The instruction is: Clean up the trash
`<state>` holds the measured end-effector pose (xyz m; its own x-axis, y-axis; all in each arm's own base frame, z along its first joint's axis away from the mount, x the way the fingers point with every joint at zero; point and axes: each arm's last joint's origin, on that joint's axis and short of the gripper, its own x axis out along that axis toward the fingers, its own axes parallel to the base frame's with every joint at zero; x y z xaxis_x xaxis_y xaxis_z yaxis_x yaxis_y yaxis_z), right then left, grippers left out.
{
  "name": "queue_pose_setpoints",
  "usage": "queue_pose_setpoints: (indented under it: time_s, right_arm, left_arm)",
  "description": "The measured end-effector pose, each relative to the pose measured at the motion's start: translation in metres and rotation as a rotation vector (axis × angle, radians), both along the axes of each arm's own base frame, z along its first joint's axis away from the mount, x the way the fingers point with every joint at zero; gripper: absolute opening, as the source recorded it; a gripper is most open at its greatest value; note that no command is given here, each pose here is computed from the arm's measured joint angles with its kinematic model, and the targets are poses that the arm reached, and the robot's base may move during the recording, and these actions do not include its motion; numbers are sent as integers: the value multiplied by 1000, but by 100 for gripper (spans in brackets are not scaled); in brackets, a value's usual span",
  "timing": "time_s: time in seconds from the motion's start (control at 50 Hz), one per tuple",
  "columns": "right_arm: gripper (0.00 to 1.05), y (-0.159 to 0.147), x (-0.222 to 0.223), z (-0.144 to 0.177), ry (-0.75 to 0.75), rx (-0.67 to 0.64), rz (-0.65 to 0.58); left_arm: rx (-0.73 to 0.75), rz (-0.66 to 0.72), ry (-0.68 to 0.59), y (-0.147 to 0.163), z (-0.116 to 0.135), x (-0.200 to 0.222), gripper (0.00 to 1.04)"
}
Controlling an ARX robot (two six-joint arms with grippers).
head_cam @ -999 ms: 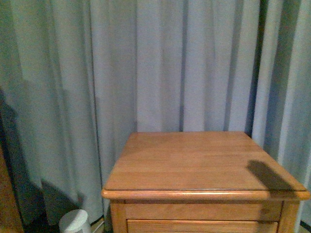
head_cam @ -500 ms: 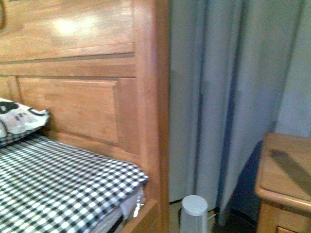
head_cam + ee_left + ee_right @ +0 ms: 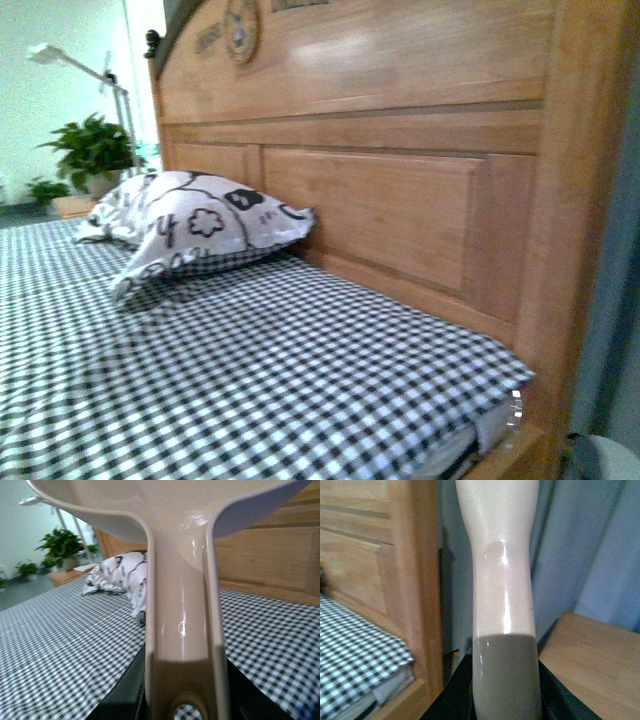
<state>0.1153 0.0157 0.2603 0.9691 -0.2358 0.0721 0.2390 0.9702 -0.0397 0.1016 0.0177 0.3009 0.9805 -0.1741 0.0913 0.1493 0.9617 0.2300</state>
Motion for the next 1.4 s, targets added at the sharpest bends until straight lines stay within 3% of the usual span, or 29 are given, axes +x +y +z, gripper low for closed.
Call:
queue_pose_setpoints:
  time_s: [0.859, 0.999, 1.079, 1.399]
  right_arm:
    - [18, 1, 0, -2, 6, -2, 8]
    - [18, 0, 0, -1, 2, 0, -4]
    - [18, 0, 0, -1, 1, 1, -3]
    - [18, 0, 0, -2, 4, 0, 1]
  left_arm:
    - [-4, -1, 4, 0, -1, 0, 26]
    - [-75, 129, 228, 6, 7, 9, 26]
    - [-65, 175, 291, 20, 11, 26, 25]
    - [146, 62, 393, 64, 2, 92, 25]
